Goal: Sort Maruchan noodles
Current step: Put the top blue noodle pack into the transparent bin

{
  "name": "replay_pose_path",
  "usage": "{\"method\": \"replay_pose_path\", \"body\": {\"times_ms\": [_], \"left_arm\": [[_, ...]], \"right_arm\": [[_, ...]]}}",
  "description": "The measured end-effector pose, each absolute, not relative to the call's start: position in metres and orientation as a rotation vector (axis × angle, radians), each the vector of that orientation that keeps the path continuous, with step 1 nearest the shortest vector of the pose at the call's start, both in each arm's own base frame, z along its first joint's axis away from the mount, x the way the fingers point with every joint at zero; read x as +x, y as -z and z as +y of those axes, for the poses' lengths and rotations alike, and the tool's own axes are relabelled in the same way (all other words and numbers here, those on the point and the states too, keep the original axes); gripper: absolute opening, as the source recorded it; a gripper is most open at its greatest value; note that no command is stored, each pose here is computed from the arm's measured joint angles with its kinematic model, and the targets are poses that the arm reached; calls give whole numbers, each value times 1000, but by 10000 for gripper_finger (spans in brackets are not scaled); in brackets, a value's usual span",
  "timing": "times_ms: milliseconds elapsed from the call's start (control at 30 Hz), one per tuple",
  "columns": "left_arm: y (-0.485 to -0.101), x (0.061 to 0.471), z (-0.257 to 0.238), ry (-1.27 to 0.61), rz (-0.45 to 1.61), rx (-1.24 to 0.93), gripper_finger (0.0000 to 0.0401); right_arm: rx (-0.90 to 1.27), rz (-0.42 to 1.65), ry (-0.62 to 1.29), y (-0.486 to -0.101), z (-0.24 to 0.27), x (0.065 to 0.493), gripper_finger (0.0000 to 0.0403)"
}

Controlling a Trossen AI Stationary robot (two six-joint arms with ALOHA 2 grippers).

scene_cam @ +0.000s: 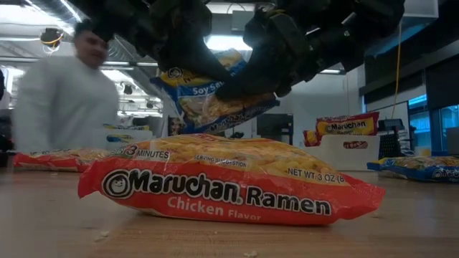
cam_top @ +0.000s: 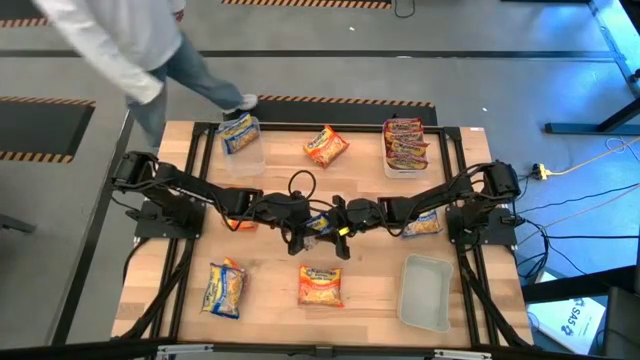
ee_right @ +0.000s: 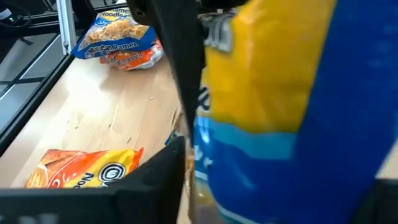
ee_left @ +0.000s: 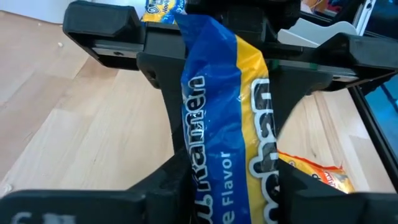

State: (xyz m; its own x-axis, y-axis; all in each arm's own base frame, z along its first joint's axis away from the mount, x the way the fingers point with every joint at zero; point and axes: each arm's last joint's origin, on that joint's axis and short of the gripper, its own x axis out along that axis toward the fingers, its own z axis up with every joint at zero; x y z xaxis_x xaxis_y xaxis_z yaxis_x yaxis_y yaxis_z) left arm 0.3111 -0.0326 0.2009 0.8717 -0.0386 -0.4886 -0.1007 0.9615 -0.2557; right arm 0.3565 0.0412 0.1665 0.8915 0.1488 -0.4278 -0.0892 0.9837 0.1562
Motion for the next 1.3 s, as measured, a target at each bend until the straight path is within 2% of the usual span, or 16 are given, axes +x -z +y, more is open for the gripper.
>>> {"method": "replay_pose_path", "body": {"times_ms": [200, 400, 533, 767, 933, 1133, 1300], "left_arm": [[-201, 310, -33, -9, 521, -271, 110], [-223, 294, -31, -12, 515, -231, 108], [-245, 267, -22, -82, 543, -182, 108], [-276, 212, 17, -360, 666, -19, 109], [-308, 191, 50, -532, 774, 140, 109], [-327, 176, 88, -639, 853, 313, 109], [-322, 160, 117, -642, 954, 322, 109]], "right_arm": [[140, 471, -144, -171, 42, 353, 245], [84, 577, -198, -189, 48, 330, 286], [52, 573, -190, -180, 59, 315, 293], [76, 447, -113, -161, 64, 302, 293], [107, 407, -60, -156, 62, 297, 294], [126, 406, -35, -155, 61, 296, 294], [129, 409, -35, -155, 61, 296, 294]]}}
